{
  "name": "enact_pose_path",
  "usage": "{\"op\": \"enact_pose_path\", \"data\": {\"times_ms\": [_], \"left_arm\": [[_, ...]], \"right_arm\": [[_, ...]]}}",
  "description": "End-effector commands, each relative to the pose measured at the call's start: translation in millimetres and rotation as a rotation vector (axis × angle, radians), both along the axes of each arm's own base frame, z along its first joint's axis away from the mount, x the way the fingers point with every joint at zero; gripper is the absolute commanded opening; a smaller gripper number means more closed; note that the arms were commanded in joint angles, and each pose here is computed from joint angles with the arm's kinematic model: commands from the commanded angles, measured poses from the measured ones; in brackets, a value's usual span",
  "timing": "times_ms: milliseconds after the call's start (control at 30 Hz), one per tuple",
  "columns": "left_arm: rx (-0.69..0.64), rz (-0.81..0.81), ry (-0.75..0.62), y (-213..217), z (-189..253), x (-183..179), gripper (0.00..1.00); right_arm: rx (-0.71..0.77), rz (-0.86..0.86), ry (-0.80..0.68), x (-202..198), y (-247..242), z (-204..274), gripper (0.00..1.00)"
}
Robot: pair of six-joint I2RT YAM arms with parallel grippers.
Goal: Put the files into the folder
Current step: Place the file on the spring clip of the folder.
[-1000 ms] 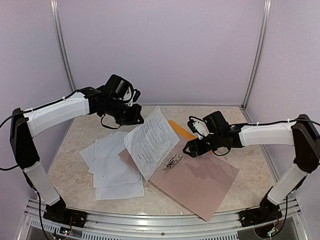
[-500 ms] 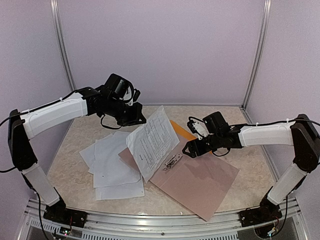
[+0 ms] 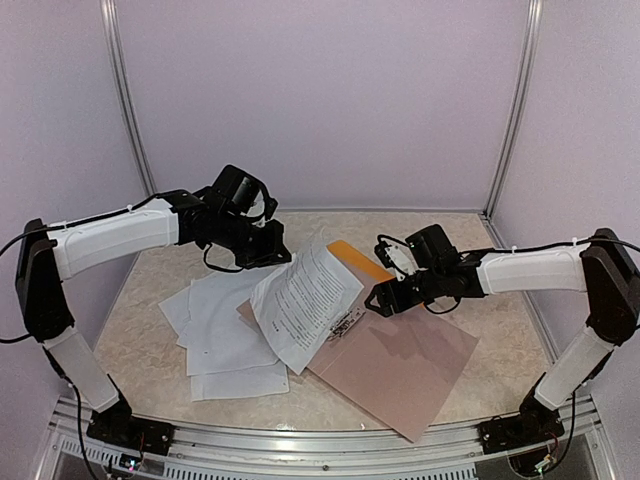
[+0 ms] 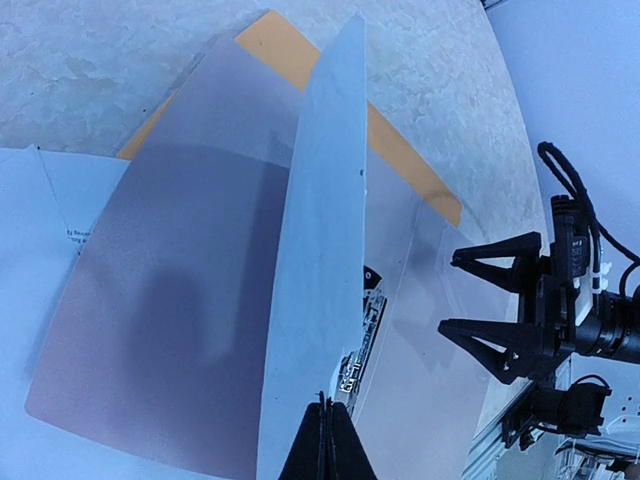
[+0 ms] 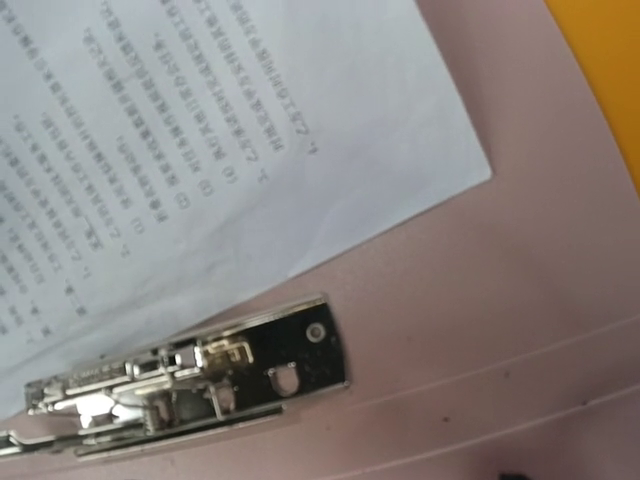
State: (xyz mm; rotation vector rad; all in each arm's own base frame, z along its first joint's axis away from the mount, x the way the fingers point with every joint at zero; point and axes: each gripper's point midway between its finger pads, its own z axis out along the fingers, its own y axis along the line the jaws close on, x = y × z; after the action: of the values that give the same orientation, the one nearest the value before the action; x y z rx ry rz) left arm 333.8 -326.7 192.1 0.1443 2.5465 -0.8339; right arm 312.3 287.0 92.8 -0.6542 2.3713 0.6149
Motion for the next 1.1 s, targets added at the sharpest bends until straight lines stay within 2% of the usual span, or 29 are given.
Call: {"op": "enact_pose_path", "data": {"times_ms": [0,200,467,800,1067], "left_arm": [[-0.042,0.013,-0.016,-1,14,-5,0.0],[-0.05,0.034,-0.038,1,24,-5,0.0],[-0.091,0.024,-0.107,-2,64,-7,0.0],[-0.131,0.019,-0.087,-7,66,-15,0.0],[-0.179,-0.017,-0.113,-22,87,-22,0.0]], "right_arm": [[-0.001,-0.003,0.017,0,-2,-8,0.75],[0.0,-0.003,0.021,-1,-2,-10,0.75],[0.003,-0.001,0.025,-1,-1,-11,0.75],[0.001,0.001,0.028,-1,0,-14,0.75],[0.004,0.005,0.032,-2,1,-15,0.75]]}}
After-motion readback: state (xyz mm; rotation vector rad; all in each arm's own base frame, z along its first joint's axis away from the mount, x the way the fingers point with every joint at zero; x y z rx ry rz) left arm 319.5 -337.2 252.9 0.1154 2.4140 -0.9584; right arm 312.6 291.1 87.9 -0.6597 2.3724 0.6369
